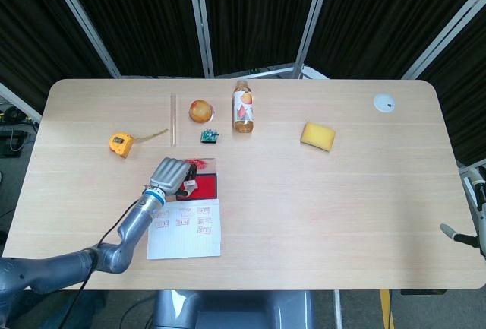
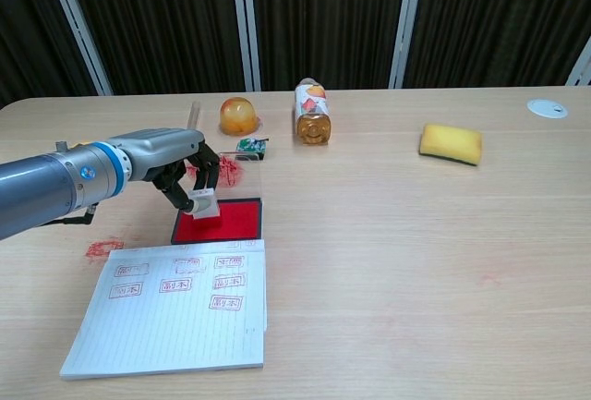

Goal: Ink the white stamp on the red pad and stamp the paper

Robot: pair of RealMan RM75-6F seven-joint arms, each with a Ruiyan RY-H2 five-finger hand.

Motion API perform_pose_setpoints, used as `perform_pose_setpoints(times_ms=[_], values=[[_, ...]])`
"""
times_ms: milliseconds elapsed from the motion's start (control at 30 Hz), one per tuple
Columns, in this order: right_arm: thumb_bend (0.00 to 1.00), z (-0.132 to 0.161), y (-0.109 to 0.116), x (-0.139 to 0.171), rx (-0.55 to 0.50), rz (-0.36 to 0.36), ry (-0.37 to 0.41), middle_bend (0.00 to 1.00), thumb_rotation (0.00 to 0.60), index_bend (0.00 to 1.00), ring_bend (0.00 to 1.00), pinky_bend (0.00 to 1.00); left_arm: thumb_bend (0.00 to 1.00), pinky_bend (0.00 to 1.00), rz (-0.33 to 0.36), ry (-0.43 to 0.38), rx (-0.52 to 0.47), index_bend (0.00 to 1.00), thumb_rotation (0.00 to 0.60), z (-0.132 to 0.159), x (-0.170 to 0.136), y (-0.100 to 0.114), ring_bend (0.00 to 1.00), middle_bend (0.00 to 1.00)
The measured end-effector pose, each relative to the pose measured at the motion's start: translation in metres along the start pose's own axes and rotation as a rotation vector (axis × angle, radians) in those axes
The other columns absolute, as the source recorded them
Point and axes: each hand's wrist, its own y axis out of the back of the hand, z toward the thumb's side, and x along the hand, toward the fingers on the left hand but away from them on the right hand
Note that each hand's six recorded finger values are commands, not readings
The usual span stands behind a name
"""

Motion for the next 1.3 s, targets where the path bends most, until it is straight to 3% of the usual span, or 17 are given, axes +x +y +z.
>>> perform_pose_setpoints(times_ms=[867,1300], values=[[0.0,-0.003,-0.001,-0.001,0.002,0.002,-0.008,0.0,0.6,0.0,0.0,0.0,0.42,0.93,-0.018,0.017,-0.003,0.55,0.6,-0.006,0.004,-0.012,0.82,0.55],[0.0,-0.002,-0.001,0.0,0.001,0.003,-0.003,0.0,0.6,0.0,0.0,0.0,0.42,0.93,0.026,-0.025,-0.033,0.56,0.6,0.003,-0.007,0.011,0.82,0.55]])
